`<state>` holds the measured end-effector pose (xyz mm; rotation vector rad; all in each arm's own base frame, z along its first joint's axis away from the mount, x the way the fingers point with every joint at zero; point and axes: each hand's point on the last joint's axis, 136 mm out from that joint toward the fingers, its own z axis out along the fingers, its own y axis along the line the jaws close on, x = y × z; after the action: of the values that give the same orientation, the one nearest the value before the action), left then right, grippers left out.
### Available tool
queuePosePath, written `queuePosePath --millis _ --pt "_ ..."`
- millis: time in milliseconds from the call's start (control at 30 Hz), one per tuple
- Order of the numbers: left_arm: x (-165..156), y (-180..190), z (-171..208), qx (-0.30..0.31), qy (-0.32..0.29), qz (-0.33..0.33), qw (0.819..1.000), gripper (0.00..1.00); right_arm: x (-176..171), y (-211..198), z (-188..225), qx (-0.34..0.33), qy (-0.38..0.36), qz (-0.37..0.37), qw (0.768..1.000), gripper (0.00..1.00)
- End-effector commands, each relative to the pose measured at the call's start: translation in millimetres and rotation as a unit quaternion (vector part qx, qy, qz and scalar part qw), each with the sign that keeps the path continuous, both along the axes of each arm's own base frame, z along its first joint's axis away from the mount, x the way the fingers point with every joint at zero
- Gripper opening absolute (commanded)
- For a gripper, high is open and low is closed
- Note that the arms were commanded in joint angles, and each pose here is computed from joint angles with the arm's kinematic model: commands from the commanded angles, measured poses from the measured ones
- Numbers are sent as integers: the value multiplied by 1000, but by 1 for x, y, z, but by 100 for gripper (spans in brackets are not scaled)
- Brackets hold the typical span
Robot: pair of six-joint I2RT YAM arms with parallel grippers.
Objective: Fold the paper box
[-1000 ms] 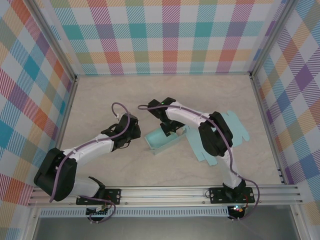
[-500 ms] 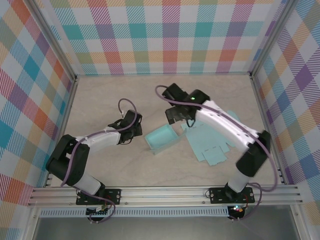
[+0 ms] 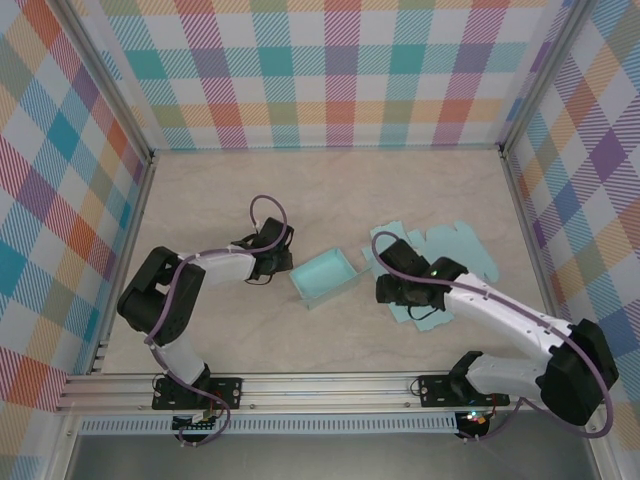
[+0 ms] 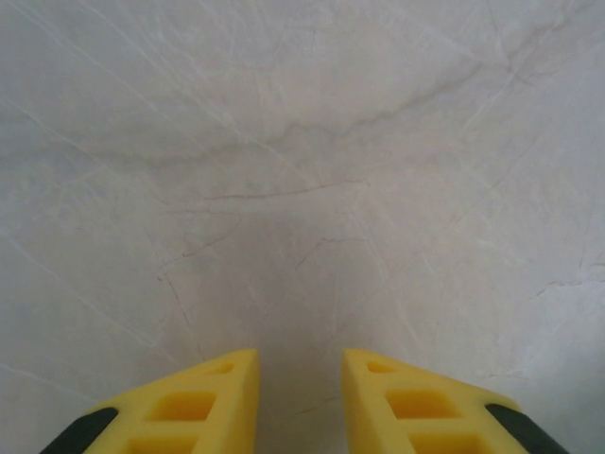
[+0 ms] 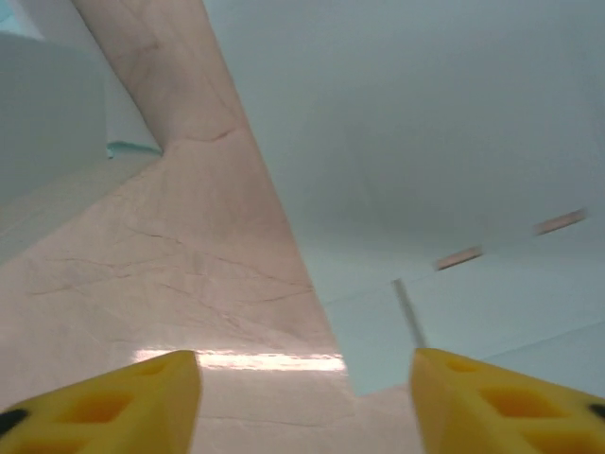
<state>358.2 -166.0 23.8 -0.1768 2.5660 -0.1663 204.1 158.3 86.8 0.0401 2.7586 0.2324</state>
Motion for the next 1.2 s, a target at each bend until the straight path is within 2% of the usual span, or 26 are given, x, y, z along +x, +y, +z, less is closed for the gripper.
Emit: queuePosePath --millis 0,67,167,467,700,933,1067,1167 --pt "4 -6 2 -25 -2 -6 1000 28 14 54 1 168 -10 -24 985 49" --pt "-1 -9 0 -36 5 -10 999 27 20 62 -9 194 -4 -29 980 40" --pt "-12 -12 -2 -58 13 -16 998 26 30 73 -16 210 2 -23 977 32" --pt "-50 -23 -4 -98 25 -21 995 25 73 92 -31 230 28 -7 973 24" --pt "-77 -55 -4 -111 21 -39 993 23 116 94 -33 230 32 8 973 22" --pt "-95 -105 9 -150 -15 -78 985 22 154 88 -38 239 50 17 970 22" --pt "-92 -94 21 -134 -44 -58 988 21 156 60 -34 197 45 -10 979 24" --pt "-85 -70 46 -81 -84 -61 991 22 148 32 -26 149 33 -35 988 29"
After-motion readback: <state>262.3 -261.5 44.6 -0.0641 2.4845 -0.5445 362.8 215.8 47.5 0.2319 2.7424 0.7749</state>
